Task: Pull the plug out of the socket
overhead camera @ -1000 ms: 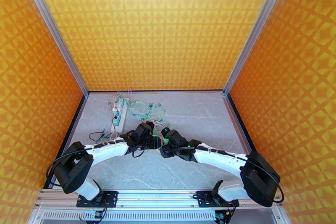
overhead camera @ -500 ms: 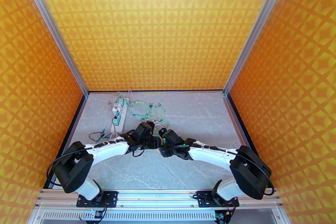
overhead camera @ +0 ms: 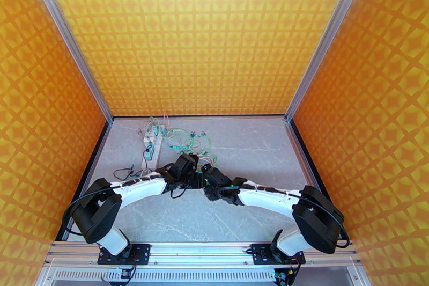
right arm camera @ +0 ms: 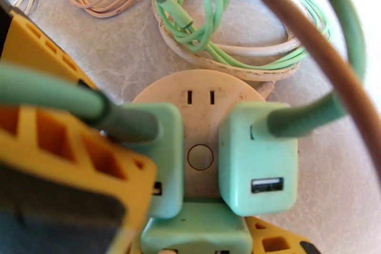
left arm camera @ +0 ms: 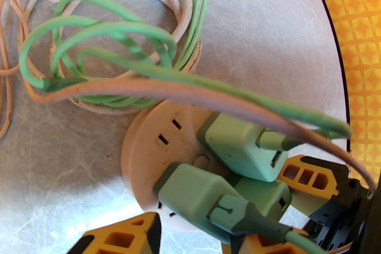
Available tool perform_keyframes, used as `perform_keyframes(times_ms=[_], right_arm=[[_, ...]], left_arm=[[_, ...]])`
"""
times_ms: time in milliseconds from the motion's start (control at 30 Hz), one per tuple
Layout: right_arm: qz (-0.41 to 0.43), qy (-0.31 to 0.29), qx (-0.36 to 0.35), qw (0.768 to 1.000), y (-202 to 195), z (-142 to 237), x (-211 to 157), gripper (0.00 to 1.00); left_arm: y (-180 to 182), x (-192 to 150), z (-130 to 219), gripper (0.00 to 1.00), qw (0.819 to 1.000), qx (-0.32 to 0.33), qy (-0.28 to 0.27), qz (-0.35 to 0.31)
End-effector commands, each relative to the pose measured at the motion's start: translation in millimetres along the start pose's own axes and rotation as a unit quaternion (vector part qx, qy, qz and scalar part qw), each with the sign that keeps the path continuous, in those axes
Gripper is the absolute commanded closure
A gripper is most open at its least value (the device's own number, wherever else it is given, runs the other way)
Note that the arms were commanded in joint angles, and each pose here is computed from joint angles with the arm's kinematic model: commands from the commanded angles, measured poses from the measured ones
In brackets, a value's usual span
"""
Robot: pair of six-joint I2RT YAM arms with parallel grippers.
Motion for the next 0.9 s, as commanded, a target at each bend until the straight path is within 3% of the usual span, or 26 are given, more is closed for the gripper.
perform_keyframes(times_ms=[0, 433, 667, 867], right_arm=[[0.005, -0.055, 0.034, 0.998, 19.6, 17.0, 23.3, 0.7], [-0.104, -0.101, 0.106, 0.984, 2.7, 40.8, 38.3, 0.69], [-0.093, -0.087, 0.113, 0.985, 5.8, 38.9, 35.1, 0.69], [-0.028, -0.063, 0.057, 0.996, 11.6, 30.7, 25.1, 0.68]], left_arm=[[46.4, -37.9, -18.4, 0.58, 0.994, 0.089, 0.07, 0.01], [56.5, -46.0, -13.9, 0.59, 0.991, 0.107, 0.076, 0.003], [56.1, -46.3, -14.1, 0.58, 0.991, 0.106, 0.076, 0.002], [51.7, -45.4, -17.9, 0.58, 0.991, 0.105, 0.081, -0.013]])
Point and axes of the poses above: each hand's point on the last joint's axis, 136 mm out from that joint toward the fingers, its own z axis back along the fingers, its own y axis along the line the jaws close on, x = y × z, the point moved 2 cm from there along z, back along the fingers, and after that the axes turned 1 degree about -z, right-handed, at the moved point
